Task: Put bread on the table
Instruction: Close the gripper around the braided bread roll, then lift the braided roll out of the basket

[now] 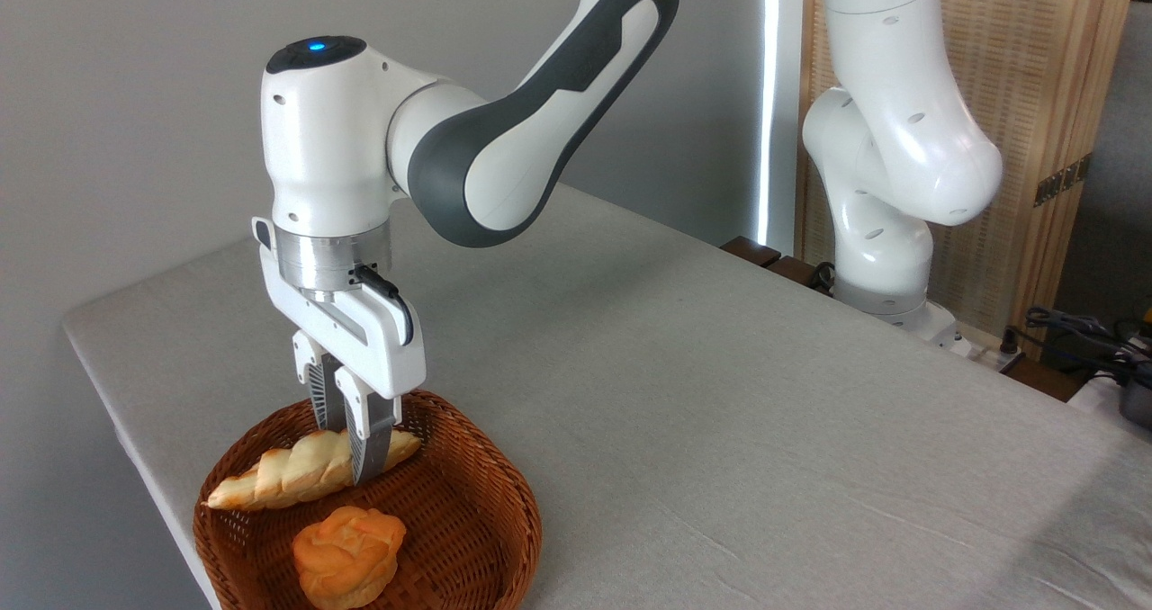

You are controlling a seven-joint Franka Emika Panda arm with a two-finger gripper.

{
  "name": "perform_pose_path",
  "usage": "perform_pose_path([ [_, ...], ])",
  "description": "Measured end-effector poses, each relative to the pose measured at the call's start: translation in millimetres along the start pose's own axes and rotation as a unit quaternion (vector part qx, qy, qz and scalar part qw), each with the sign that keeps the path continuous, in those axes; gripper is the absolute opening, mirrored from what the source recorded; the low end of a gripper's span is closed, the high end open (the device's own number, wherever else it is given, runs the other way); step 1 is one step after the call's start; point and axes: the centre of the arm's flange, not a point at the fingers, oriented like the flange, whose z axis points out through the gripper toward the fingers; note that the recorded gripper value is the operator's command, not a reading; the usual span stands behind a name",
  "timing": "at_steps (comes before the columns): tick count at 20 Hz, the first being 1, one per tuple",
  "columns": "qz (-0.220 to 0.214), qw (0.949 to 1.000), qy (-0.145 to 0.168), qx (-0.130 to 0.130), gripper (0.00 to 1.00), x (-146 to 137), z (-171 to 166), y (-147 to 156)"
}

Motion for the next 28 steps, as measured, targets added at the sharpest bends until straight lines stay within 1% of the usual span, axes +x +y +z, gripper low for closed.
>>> perform_pose_path([
  [1, 0.0, 1.0, 0.0, 0.0, 0.28, 0, 0, 0],
  [12, 0.0, 1.0, 0.002, 0.001, 0.28, 1, -2, 0],
  [15, 0.0, 1.0, 0.007, 0.004, 0.28, 3, -8, -1],
  [17, -0.002, 0.9998, 0.019, 0.007, 0.29, 6, -21, -2],
  [20, -0.013, 0.9985, 0.052, 0.007, 0.31, 7, -57, -3],
  [21, -0.014, 0.9982, 0.058, 0.008, 0.32, 6, -70, -2],
  [23, -0.014, 0.9984, 0.055, 0.001, 0.35, 0, -94, 2],
  [28, -0.01, 0.9993, 0.025, -0.027, 0.35, -23, -140, 17],
])
